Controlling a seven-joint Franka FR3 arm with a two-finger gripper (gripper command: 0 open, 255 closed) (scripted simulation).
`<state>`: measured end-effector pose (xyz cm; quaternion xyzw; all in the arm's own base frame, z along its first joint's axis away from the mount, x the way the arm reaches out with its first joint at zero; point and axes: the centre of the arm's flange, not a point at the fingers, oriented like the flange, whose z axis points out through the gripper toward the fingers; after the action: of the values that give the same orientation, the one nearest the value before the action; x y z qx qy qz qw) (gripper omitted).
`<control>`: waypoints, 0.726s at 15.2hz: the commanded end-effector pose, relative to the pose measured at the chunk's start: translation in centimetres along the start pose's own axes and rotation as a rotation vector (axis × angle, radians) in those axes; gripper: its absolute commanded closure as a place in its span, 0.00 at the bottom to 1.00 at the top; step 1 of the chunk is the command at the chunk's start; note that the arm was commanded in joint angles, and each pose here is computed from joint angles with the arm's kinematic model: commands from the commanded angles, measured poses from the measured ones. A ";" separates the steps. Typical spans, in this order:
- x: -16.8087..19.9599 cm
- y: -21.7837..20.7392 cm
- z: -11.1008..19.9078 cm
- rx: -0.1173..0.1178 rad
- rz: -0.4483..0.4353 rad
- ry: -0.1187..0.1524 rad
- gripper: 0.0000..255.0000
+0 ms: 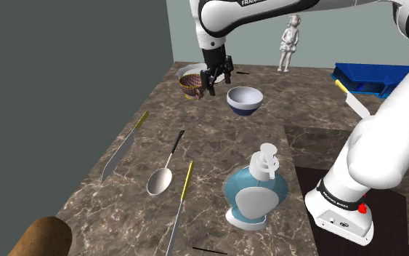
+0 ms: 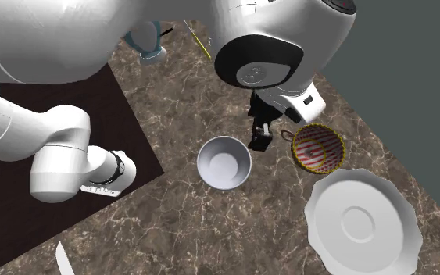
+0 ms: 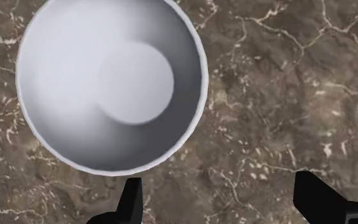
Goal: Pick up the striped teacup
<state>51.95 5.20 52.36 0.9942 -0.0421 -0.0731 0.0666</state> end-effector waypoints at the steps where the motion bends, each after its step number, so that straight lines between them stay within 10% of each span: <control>1: 2.3 -0.5 -0.5 -0.001 0.005 0.009 0.00; 11: 14.4 -3.1 -2.9 -0.009 0.027 0.053 0.00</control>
<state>65.50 7.05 52.58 0.9948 -0.0520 -0.0486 0.0726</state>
